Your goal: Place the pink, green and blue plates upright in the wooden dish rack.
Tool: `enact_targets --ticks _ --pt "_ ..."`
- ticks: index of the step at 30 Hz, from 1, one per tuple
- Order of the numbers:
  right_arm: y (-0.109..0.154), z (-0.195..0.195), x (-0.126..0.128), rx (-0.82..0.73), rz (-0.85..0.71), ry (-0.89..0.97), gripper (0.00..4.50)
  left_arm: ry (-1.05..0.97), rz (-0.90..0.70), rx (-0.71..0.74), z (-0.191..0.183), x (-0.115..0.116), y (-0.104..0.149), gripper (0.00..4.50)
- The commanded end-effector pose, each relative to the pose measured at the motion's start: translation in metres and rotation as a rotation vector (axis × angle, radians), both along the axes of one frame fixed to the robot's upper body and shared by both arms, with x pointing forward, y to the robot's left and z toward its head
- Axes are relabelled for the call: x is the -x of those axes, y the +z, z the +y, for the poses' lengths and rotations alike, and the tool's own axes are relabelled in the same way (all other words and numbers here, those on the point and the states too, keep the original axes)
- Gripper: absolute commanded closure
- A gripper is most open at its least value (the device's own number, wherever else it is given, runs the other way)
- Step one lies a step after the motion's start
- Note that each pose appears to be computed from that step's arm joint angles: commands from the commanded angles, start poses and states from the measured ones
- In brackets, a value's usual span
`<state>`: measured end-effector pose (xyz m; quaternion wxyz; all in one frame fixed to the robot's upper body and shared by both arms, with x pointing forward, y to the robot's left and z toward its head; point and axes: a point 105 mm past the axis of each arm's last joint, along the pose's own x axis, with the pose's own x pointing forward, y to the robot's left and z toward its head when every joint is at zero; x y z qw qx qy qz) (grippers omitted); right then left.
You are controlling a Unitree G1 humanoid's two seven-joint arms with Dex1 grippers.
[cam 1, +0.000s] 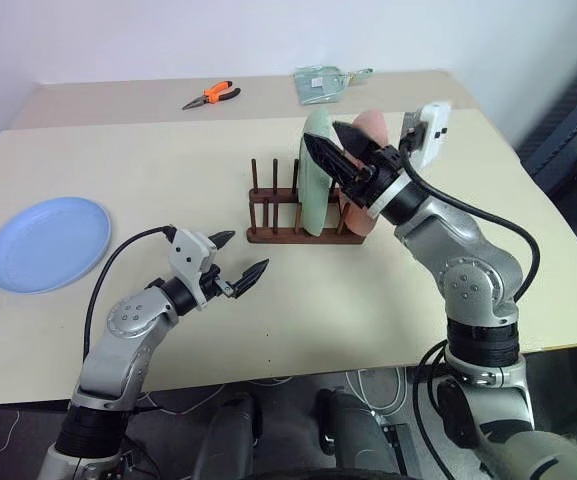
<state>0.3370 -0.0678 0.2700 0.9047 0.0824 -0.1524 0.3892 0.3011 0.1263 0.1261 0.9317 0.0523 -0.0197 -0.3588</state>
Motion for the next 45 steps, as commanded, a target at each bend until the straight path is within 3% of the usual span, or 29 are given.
enact_targets --ticks 1,3,5,6,8,11,17,20,23,26,30,33,37,42,45 --pt "0.025 0.004 0.009 0.092 -0.176 -0.028 0.99 0.030 -0.031 0.051 0.006 -0.003 0.014 0.00" --pt "0.032 0.006 0.010 0.153 -0.247 -0.048 0.99 0.114 -0.051 0.078 0.019 -0.012 0.021 0.00" --pt "0.036 0.015 0.018 0.253 -0.346 -0.018 0.45 0.284 -0.095 0.094 0.045 -0.027 0.029 0.00" --pt "0.035 0.024 0.024 0.326 -0.405 0.014 0.17 0.446 -0.119 0.102 0.070 -0.039 0.035 0.00" --pt "0.022 0.040 0.036 0.477 -0.493 0.082 0.06 0.814 -0.159 0.157 0.131 -0.051 0.050 0.00" --pt "-0.004 0.056 0.042 0.606 -0.547 0.135 0.06 1.425 -0.147 0.275 0.236 -0.024 0.054 0.00" --pt "-0.021 0.060 0.043 0.649 -0.558 0.168 0.06 1.701 -0.032 0.533 0.278 0.012 0.038 0.00" --pt "-0.026 0.059 0.046 0.647 -0.555 0.182 0.06 1.662 0.128 0.724 0.271 0.011 0.013 0.00" --pt "-0.026 0.061 0.046 0.644 -0.558 0.188 0.00 1.584 0.260 0.892 0.258 0.005 -0.005 0.80" --pt "-0.025 0.063 0.044 0.637 -0.556 0.190 0.00 1.554 0.304 0.984 0.252 0.003 -0.009 2.31" --pt "-0.023 0.062 0.042 0.622 -0.526 0.194 0.00 1.491 0.267 0.963 0.246 -0.006 0.006 4.44" --pt "-0.023 0.060 0.041 0.633 -0.526 0.190 0.00 1.344 0.132 0.852 0.229 -0.022 0.039 4.44" --pt "-0.021 0.062 0.044 0.693 -0.613 0.165 0.00 0.975 -0.149 0.658 0.161 -0.044 0.114 4.44" --pt "-0.020 0.071 0.036 0.833 -0.762 0.110 0.00 0.617 -0.309 0.503 0.080 -0.046 0.166 4.44" --pt "-0.020 0.072 0.016 0.931 -0.821 0.017 0.00 0.502 -0.334 0.472 0.053 -0.044 0.178 4.44"
